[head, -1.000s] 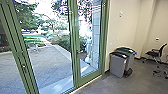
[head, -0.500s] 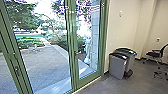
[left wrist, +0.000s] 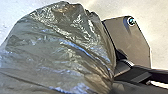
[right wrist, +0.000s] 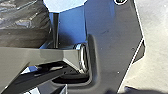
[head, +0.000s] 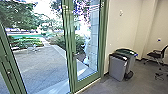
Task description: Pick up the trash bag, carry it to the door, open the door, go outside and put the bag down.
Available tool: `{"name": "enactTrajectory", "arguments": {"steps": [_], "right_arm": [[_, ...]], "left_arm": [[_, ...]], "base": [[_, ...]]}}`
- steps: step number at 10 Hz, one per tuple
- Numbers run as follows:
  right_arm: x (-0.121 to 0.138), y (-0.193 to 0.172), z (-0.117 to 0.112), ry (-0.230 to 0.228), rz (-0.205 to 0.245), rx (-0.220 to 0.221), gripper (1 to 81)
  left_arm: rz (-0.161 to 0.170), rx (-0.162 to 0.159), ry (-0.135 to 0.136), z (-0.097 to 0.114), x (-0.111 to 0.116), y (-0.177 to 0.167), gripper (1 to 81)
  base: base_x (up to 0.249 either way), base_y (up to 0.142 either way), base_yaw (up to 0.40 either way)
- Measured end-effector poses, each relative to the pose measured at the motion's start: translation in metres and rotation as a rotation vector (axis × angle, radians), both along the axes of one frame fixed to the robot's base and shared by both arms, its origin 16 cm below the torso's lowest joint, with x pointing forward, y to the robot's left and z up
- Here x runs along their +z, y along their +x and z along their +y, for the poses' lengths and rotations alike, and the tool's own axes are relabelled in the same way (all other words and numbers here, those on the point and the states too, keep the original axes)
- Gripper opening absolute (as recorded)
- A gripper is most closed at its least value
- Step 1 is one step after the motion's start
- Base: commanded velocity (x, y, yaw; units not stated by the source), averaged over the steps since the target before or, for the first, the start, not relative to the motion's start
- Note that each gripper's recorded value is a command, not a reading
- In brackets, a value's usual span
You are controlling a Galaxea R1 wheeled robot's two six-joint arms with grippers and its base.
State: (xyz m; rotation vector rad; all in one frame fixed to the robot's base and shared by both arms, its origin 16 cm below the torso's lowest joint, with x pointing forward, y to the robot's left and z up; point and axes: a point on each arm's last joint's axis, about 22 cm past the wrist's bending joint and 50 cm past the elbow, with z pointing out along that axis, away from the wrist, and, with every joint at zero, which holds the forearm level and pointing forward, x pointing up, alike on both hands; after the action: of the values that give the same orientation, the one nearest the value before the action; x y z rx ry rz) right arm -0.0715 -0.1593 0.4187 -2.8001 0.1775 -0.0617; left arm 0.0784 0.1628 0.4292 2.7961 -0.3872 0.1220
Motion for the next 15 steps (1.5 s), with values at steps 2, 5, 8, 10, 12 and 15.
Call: {"name": "enactTrajectory", "arguments": {"steps": [2, 5, 8, 10, 12, 15], "right_arm": [[0.0000, -0.0001, -0.0002, 0.000, -0.001, 0.000, 81.1], [0.0000, 0.0002, -0.0002, 0.000, -0.002, -0.001, 81.1], [-0.0002, -0.0027, 0.0002, 0.000, 0.001, 0.000, 81.1], [-0.0001, -0.0011, 0.0000, 0.000, -0.001, -0.001, 81.1], [-0.0002, -0.0034, 0.0003, 0.000, 0.002, -0.001, 81.1], [0.0000, -0.0010, 0.0007, 0.000, -0.001, -0.001, 81.1]], "left_arm": [[-0.001, 0.000, 0.001, 0.0005, 0.0000, 0.0000, 1.0], [0.000, 0.000, 0.000, 0.0004, 0.0000, 0.0002, 1.0], [0.002, -0.001, 0.000, -0.0002, 0.0000, -0.0015, 1.0], [-0.001, 0.000, 0.000, 0.0000, 0.0001, 0.0004, 1.0], [0.000, 0.000, 0.000, 0.0001, 0.0000, -0.0006, 1.0], [-0.005, 0.001, 0.001, 0.0002, 0.0002, 0.0032, 1.0]], "base": [[0.133, -0.073, 0.000], [0.133, -0.044, 0.000], [0.133, 0.000, 0.000], [0.133, 0.000, 0.000], [0.133, -0.076, 0.000], [0.133, -0.084, 0.000]]}}
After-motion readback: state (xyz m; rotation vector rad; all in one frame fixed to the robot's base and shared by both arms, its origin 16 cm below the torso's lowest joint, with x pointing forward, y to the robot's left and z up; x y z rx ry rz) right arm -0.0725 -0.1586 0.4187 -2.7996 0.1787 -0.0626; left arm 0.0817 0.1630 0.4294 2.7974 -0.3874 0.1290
